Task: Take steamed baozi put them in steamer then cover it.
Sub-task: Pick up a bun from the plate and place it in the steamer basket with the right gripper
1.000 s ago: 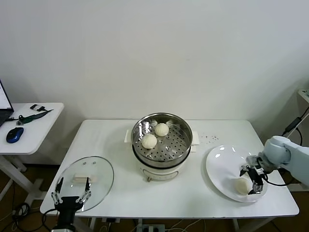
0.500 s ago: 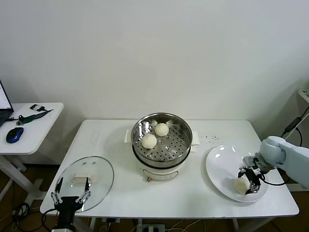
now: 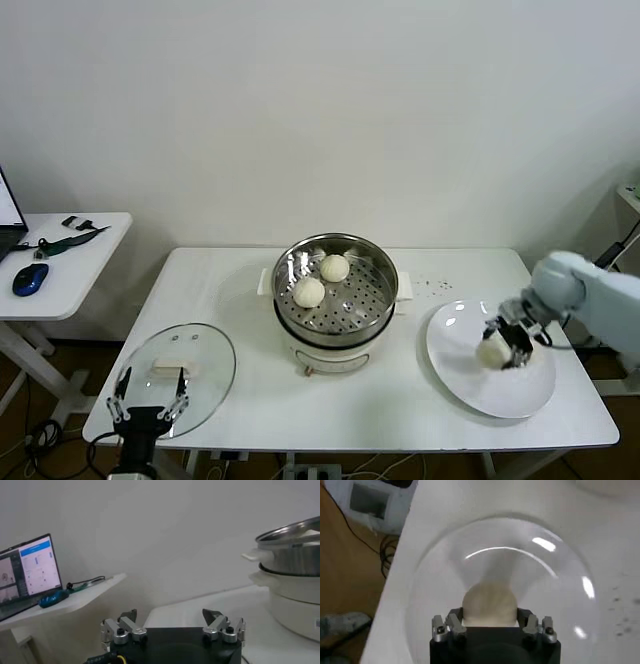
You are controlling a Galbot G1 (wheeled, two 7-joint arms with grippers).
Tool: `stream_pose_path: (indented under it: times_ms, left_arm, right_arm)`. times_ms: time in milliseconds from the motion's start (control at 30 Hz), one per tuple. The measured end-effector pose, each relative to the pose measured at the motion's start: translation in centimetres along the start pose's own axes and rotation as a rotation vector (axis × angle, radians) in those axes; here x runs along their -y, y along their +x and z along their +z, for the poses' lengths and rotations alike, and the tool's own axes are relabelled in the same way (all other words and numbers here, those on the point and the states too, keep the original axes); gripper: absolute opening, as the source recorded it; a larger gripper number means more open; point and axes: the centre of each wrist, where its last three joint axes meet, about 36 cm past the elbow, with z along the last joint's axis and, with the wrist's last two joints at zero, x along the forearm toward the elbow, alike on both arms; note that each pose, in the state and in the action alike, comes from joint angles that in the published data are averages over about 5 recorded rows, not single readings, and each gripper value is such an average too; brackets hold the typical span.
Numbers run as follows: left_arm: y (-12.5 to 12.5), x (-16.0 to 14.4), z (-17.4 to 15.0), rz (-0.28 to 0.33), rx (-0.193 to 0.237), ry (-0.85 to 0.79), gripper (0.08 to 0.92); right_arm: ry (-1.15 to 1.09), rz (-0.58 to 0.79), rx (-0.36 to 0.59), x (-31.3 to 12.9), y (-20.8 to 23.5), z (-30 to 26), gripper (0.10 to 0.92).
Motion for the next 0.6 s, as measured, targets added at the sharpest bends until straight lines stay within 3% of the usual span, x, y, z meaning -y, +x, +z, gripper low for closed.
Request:
stream_pose_path:
  times_ms: [333, 600]
  left_arm:
    - [-0.5, 0.8, -0.3, 0.012, -0.002, 0.009, 0.823]
    - [-0.6, 0.9, -0.5, 0.019, -0.001, 0.001, 0.823]
  right_arm:
    - [0.450, 0.092, -0.083, 10.3, 11.5, -6.8, 0.695]
    - [0.748, 0.098, -0.142, 15.6, 15.7, -15.4, 0.696]
